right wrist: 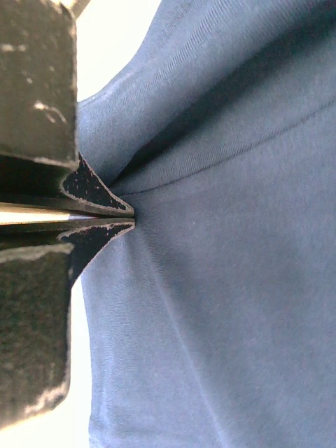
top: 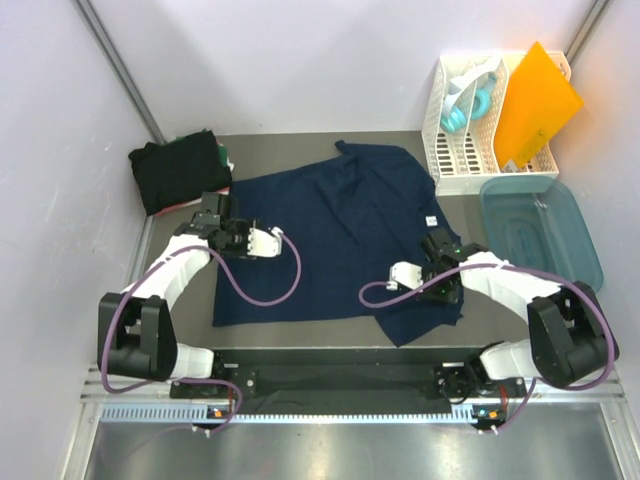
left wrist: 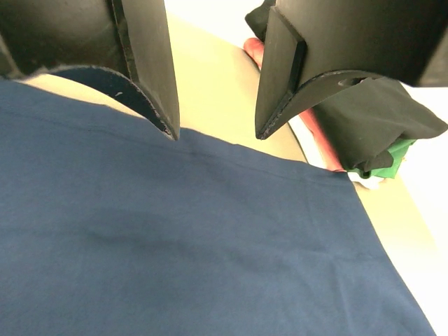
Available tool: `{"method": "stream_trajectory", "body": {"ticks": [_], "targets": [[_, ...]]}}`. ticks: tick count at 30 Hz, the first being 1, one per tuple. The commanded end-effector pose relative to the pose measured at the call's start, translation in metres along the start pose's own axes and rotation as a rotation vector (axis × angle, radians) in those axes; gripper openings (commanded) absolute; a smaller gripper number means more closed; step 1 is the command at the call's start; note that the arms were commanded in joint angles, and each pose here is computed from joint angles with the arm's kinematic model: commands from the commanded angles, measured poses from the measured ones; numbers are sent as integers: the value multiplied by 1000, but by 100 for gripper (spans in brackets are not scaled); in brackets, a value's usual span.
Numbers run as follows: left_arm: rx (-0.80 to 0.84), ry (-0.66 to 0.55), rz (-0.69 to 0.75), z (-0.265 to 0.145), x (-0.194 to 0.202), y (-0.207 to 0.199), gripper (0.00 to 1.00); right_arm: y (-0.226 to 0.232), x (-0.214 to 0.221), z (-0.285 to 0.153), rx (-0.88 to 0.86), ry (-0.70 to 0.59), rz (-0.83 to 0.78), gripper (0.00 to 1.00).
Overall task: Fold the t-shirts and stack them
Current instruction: Flatten out the tshirt
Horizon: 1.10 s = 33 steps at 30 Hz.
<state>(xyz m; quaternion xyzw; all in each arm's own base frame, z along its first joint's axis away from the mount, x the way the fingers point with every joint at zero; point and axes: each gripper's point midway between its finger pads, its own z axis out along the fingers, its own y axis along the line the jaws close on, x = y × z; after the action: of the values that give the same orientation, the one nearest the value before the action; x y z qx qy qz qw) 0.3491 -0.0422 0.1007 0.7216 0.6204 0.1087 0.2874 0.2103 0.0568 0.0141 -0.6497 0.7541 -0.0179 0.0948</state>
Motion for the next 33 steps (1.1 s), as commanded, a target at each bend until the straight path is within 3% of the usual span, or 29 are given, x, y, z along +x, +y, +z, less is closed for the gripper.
{"method": "stream_trajectory", "body": {"ticks": [1,2,5,6,9,12,18,21,23,24,26,27,33], "targets": [[-9,-24,27,-2,-5,11,52,71,43,-11,-265,170,-31,0],[-7,-24,26,-1,-5,9,52,71,42,-12,-268,165,-42,2],[-5,-27,28,2,-5,10,52,53,27,-20,-222,125,-47,26],[-5,-27,28,3,-5,10,52,44,20,-24,-192,103,-45,40],[-19,-18,29,6,-3,15,52,1,-10,-44,-51,5,-16,55],[-31,-14,30,11,-1,20,52,-73,-50,-75,167,-124,71,58],[-62,6,19,30,6,32,52,-176,-61,-98,409,-153,249,59],[-117,16,-21,50,13,47,51,-207,-49,-83,445,-88,311,56],[-123,19,-69,66,16,58,50,-219,-40,-70,429,-59,360,46],[-151,30,-86,68,19,70,47,-230,-40,-59,417,-45,383,27],[-200,39,-134,75,23,95,40,-237,-33,-38,372,-22,438,0],[-237,57,-141,73,27,108,31,-248,-36,-43,385,-36,459,0],[-385,24,-203,52,34,180,18,-273,-36,-32,398,-59,507,0]]}}
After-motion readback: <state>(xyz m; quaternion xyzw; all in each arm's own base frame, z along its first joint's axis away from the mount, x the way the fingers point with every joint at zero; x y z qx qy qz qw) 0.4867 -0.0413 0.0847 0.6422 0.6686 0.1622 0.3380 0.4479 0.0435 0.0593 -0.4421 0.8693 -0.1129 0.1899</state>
